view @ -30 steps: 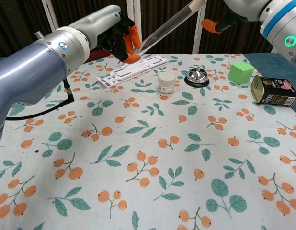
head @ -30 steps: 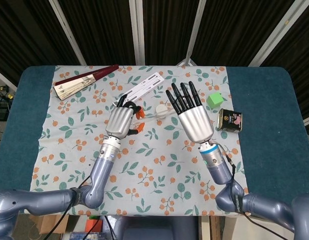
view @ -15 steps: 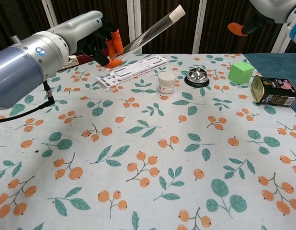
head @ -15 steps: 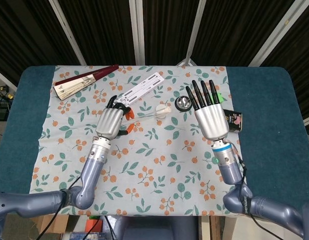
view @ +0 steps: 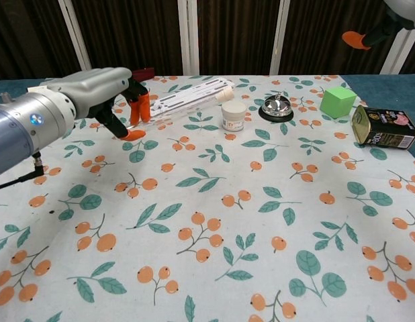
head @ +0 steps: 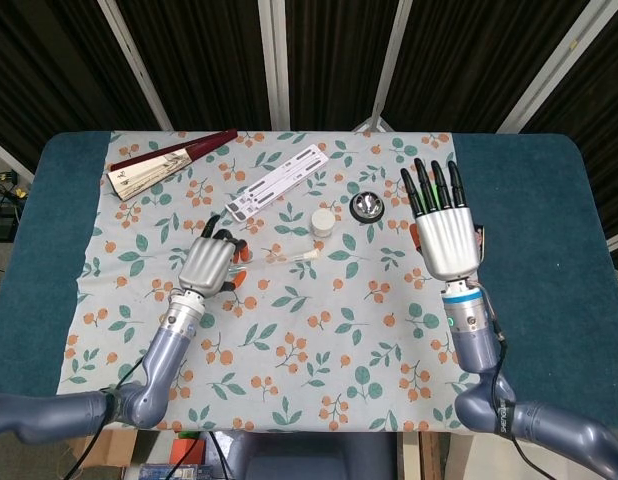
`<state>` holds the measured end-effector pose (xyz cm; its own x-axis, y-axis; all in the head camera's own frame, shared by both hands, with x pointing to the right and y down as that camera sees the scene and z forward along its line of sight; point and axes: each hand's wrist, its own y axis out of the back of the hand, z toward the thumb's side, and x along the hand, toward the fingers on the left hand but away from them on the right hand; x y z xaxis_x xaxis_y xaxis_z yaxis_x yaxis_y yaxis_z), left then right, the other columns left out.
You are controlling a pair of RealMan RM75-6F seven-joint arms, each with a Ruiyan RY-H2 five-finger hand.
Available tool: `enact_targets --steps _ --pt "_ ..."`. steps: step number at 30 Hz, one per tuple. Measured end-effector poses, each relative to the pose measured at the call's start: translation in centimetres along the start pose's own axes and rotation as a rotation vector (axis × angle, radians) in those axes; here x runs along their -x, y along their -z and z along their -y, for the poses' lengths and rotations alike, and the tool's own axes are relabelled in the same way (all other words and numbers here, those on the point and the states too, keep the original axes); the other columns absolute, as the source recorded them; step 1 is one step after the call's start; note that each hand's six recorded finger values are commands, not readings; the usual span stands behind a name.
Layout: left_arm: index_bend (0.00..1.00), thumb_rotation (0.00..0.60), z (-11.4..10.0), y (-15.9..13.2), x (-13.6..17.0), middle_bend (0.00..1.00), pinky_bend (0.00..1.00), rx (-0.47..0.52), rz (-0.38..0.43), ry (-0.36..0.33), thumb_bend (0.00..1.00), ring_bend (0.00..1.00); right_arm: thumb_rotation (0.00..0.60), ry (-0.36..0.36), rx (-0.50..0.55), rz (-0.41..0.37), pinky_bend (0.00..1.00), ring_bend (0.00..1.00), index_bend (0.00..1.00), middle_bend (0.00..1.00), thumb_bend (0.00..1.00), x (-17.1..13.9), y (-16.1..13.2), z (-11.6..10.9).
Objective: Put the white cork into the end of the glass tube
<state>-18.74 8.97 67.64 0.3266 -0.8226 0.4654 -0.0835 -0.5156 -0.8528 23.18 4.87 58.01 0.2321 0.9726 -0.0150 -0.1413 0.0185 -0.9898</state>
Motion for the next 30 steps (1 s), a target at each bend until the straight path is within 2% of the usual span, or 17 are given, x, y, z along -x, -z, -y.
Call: enact_targets --steps 5,9,17,22,25,27,30 --pt "0.69 0.600 1.8 -0.3 0.0 0.75 0.00 -0.020 -0.008 0.031 0.54 0.28 0.600 -0.005 0.015 0.003 0.00 0.00 0.00 0.05 0.36 -0.2 0.1 -0.3" --pt "0.65 0.600 2.9 -0.3 -0.1 0.72 0.00 -0.048 -0.016 0.051 0.48 0.27 0.600 -0.014 0.018 0.011 0.00 0.00 0.00 0.05 0.36 -0.4 0.4 -0.3" --pt "0.56 0.600 3.9 -0.1 0.2 0.64 0.00 -0.086 -0.028 0.099 0.41 0.26 0.600 -0.030 0.033 0.025 0.00 0.00 0.00 0.05 0.36 -0.7 1.0 -0.2" --pt "0.48 0.600 3.9 -0.1 0.5 0.49 0.00 -0.092 -0.033 0.112 0.37 0.21 0.600 -0.044 0.036 0.025 0.00 0.00 0.00 0.05 0.36 -1.1 1.1 0.1" --pt "0.40 0.600 3.7 -0.1 0.7 0.39 0.00 -0.089 -0.035 0.113 0.36 0.17 0.600 -0.050 0.039 0.027 0.00 0.00 0.00 0.05 0.36 -1.3 1.2 0.2" --pt "0.31 0.600 3.4 0.0 0.8 0.31 0.00 -0.079 -0.038 0.112 0.34 0.14 0.600 -0.053 0.040 0.028 0.00 0.00 0.00 0.05 0.36 -1.4 1.3 0.2" --pt "0.23 0.600 2.8 0.3 1.1 0.26 0.00 -0.064 -0.046 0.108 0.32 0.11 0.600 -0.056 0.046 0.030 0.00 0.00 0.00 0.05 0.36 -1.7 1.4 0.1"
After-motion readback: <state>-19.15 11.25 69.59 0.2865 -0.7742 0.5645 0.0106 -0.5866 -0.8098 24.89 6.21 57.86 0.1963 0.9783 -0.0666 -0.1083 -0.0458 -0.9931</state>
